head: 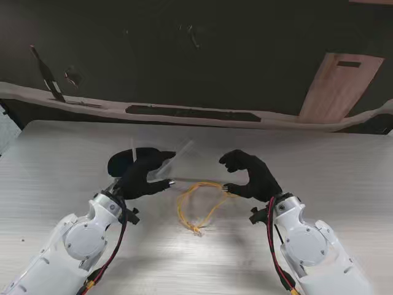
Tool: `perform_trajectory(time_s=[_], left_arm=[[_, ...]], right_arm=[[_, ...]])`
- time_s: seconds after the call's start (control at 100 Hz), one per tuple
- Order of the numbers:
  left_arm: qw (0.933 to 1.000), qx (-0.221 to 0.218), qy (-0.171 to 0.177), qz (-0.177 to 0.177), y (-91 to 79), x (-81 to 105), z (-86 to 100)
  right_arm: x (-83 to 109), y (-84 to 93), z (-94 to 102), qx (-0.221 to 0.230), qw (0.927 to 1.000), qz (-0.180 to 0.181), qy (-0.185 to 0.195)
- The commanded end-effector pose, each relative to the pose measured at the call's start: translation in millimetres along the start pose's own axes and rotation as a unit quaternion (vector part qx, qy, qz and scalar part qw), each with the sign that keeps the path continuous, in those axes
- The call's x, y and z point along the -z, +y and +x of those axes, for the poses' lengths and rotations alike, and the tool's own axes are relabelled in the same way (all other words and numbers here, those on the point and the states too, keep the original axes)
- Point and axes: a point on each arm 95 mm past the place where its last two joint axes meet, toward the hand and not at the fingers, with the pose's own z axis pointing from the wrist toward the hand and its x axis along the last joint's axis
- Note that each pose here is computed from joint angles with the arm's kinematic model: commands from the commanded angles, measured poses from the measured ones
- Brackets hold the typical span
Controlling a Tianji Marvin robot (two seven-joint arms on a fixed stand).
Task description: Untangle the Ethernet cable and plug it into the router
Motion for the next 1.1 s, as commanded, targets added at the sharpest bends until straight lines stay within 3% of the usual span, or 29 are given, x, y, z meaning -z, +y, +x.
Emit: perform_trajectory(time_s=[0.0,0.36,0.51,0.69,0.91,1.09], left_arm=[[0.9999,0.002,-0.002,-0.011,2.9,1.2,1.7],[0.9997,0.001,-0.006,-0.025,4.3,-0.9,1.2],[0.9994,0.006,-0.016,-0.029,8.4,3.6,-2.9],[0.9995,0.012,-0.021,-0.02,10.1,6.3,-8.3],[0.9993,0.016,-0.025,-0.02,10.5,6.8,-13.8],[0.9993,0.015,-0.03,-0.018,11.2,8.3,-15.6]], right_arm=[[3.5,-0.7,-0.1,-0.004,1.0,0.003,0.001],[5.7,4.0,-4.9,0.015,0.9995,0.027,-0.005],[3.2,5.1,-12.0,0.046,0.9967,0.066,-0.013],[-10.1,9.6,-19.0,0.101,0.9838,0.146,-0.028],[-24.2,-1.8,-19.5,0.123,0.9666,0.221,-0.039],[-36.0,-16.1,-15.5,0.116,0.9513,0.283,-0.04]])
